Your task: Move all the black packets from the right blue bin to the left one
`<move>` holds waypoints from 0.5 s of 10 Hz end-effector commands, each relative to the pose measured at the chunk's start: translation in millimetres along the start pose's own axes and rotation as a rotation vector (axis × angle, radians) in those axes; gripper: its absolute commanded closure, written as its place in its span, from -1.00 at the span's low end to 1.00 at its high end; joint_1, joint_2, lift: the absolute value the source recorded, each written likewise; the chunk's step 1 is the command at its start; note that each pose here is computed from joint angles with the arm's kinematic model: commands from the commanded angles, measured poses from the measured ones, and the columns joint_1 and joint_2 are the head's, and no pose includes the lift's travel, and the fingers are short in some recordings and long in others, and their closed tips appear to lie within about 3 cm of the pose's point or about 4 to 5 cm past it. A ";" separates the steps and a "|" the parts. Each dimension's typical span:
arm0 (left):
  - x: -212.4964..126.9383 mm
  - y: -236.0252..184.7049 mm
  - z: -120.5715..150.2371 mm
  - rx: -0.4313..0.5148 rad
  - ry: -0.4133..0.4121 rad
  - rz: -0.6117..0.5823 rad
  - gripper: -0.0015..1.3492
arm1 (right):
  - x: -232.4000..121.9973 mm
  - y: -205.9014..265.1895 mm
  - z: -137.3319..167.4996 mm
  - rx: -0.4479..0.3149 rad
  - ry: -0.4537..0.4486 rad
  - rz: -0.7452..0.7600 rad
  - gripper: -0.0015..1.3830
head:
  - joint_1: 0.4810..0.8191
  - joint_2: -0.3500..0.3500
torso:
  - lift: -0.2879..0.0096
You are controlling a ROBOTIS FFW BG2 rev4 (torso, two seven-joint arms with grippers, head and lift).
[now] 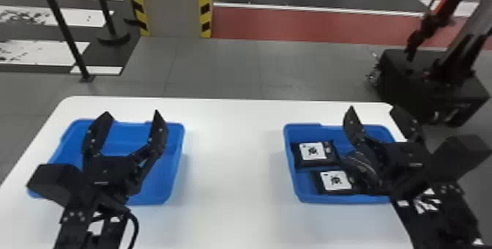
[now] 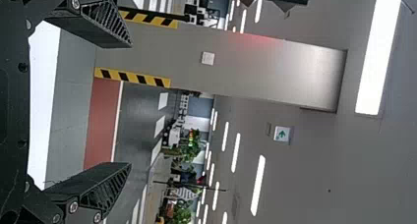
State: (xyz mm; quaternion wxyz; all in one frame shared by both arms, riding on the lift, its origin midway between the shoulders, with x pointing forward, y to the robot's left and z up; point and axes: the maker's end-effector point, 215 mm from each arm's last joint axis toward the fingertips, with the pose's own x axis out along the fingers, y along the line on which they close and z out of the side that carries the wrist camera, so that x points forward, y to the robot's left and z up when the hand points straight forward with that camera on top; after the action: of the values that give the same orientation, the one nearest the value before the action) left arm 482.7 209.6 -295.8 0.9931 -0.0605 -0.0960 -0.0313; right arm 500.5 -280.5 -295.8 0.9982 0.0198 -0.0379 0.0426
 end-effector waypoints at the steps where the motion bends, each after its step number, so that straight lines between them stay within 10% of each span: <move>1: 0.0 -4.4 -5.2 0.003 0.018 -0.006 -0.74 | 1.9 0.3 -6.7 0.011 0.025 0.001 -0.75 | 0.27 -0.23 | 0.20; 5: 2.9 -9.4 -13.5 0.025 0.074 -0.018 -0.74 | 4.3 1.3 -14.2 0.030 0.061 0.002 -0.75 | 0.27 -0.25 | 0.20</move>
State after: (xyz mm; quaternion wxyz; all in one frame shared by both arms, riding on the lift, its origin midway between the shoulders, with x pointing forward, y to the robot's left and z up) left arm 487.5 198.9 -307.8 0.9963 -0.0451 -0.0597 -0.0415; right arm 505.6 -278.6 -308.0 0.9985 0.0319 -0.0095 0.0445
